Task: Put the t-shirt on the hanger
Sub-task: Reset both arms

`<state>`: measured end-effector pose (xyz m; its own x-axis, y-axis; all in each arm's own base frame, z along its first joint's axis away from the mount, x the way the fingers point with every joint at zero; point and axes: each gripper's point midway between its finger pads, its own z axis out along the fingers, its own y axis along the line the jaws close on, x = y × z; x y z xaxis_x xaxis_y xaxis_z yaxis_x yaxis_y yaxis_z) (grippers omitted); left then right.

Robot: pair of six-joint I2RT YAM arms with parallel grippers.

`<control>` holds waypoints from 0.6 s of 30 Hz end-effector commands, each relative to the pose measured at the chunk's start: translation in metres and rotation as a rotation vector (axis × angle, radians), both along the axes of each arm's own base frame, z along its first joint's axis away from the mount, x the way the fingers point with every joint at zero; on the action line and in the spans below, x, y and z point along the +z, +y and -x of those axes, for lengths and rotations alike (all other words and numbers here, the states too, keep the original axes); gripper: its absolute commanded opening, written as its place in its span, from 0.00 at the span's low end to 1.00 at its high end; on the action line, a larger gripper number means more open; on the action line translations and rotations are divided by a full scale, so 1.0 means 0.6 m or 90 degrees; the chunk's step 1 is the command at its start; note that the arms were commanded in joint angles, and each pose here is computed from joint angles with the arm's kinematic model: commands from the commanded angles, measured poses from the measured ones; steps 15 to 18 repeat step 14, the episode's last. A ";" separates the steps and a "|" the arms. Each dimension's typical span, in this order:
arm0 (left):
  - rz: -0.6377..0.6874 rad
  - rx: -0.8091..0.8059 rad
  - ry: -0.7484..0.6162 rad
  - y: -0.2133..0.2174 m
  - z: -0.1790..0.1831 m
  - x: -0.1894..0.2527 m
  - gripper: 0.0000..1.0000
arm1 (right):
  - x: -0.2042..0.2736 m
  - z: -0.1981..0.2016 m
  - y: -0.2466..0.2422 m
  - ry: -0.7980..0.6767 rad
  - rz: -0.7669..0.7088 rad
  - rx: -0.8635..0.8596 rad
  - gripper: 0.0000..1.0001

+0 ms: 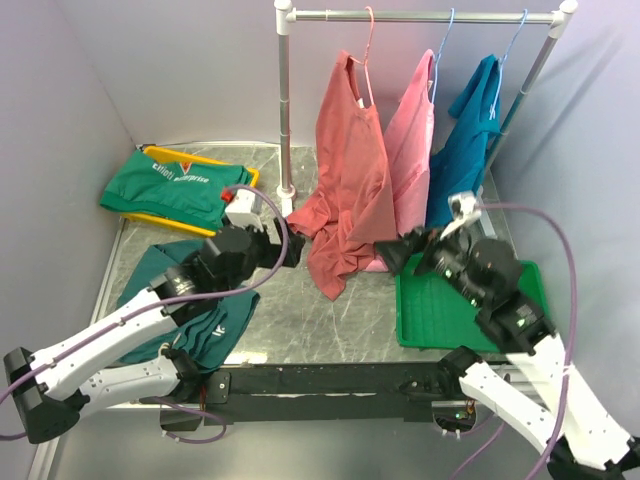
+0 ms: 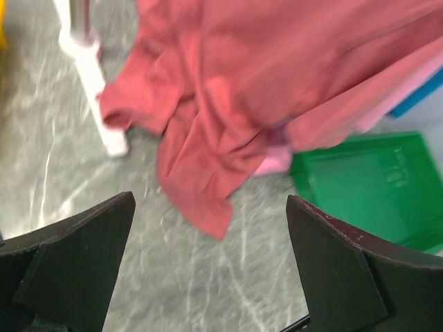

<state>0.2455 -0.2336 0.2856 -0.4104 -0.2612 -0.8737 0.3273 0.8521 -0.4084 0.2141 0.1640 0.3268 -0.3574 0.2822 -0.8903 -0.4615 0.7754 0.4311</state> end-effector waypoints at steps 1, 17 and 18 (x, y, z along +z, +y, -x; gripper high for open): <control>0.061 0.049 0.028 0.003 -0.007 -0.033 0.96 | -0.026 0.018 0.019 -0.025 -0.078 0.041 1.00; 0.050 0.058 0.061 0.001 -0.007 -0.120 0.96 | -0.132 0.006 0.018 -0.002 -0.095 0.017 1.00; 0.050 0.058 0.061 0.001 -0.007 -0.120 0.96 | -0.132 0.006 0.018 -0.002 -0.095 0.017 1.00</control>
